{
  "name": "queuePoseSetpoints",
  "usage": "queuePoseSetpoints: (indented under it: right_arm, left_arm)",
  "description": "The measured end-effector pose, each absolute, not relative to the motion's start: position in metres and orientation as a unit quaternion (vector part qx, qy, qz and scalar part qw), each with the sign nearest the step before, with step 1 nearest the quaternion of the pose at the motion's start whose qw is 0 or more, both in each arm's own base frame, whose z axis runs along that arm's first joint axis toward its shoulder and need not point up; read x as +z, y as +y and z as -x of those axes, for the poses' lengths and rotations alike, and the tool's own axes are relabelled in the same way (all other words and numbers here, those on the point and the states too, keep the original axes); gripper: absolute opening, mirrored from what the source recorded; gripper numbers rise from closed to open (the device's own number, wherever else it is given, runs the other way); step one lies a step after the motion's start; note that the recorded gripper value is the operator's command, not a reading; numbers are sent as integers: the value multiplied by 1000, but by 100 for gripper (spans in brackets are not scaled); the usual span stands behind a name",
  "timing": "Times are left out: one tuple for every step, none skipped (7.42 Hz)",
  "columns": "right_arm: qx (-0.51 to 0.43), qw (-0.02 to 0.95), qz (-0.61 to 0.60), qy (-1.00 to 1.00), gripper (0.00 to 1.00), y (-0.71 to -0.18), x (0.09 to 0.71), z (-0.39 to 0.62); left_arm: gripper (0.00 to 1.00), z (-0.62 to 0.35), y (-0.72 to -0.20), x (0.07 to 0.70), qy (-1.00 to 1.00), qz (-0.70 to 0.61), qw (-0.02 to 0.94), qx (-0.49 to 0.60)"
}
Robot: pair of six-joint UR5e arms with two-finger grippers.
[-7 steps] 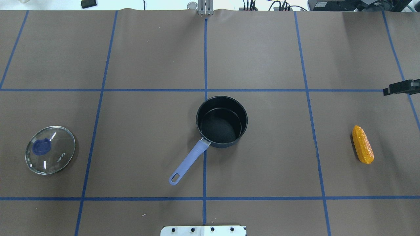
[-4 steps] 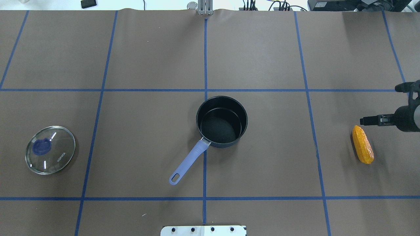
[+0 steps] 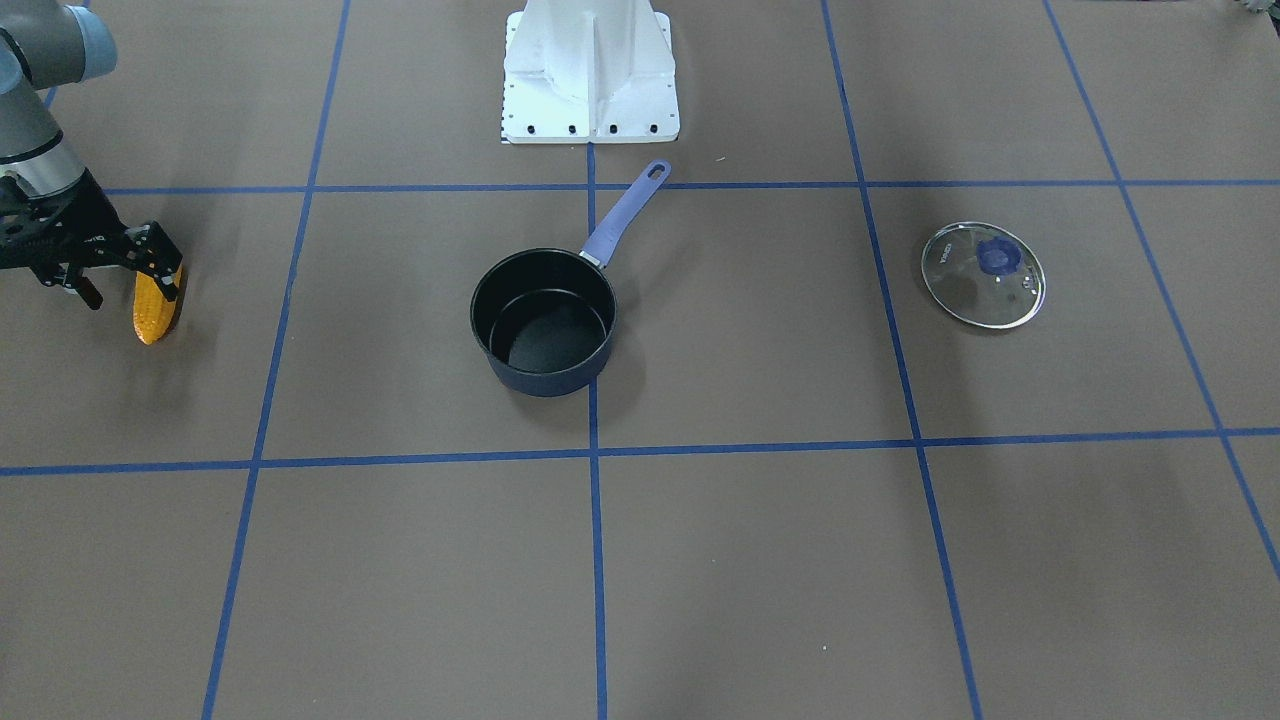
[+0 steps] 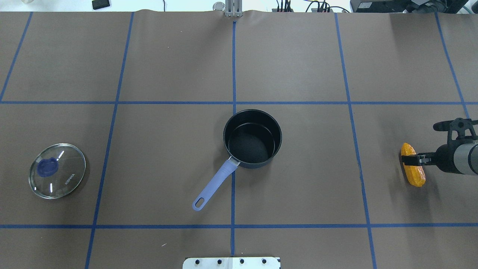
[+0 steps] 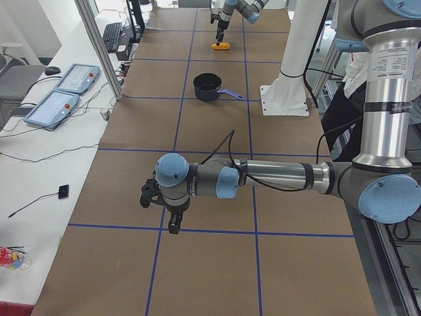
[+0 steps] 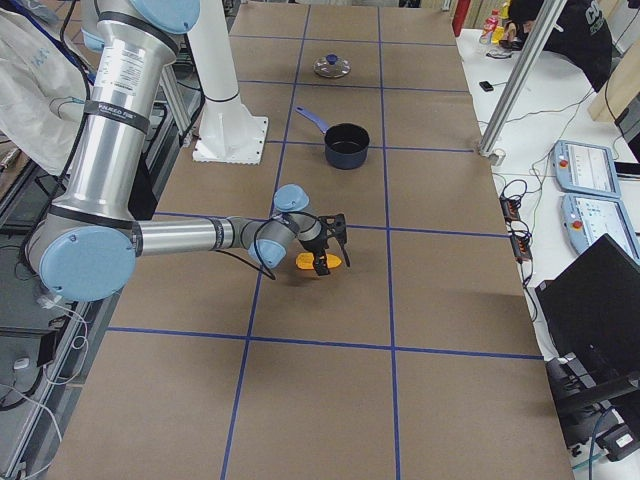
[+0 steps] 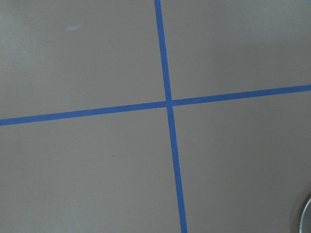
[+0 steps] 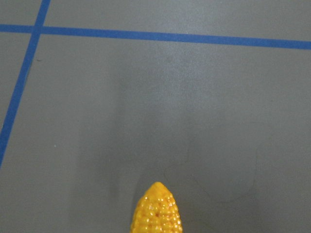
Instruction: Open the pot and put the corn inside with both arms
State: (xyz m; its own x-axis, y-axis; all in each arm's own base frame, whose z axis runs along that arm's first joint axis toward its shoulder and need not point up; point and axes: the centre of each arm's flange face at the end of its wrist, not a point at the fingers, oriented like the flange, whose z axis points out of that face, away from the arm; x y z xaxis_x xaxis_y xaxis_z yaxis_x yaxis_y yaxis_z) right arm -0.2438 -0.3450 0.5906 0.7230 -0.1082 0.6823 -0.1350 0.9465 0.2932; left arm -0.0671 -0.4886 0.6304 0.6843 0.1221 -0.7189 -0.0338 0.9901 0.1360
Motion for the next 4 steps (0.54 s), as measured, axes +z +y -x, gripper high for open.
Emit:
queuePoseSetpoints:
  right_arm:
    - [1, 914, -165, -370, 29, -341, 591, 250]
    - [-4, 915, -165, -368, 0, -338, 592, 254]
    - [-8, 915, -166, -368, 0, -336, 592, 257]
    - [-10, 914, -167, -370, 0, -336, 589, 259]
  left_arm:
    - [98, 67, -489, 630, 395, -56, 916, 43]
    - [98, 67, -489, 630, 395, -57, 916, 43]
    - [98, 67, -489, 630, 395, -57, 916, 43]
    - [98, 67, -489, 630, 395, -57, 916, 43]
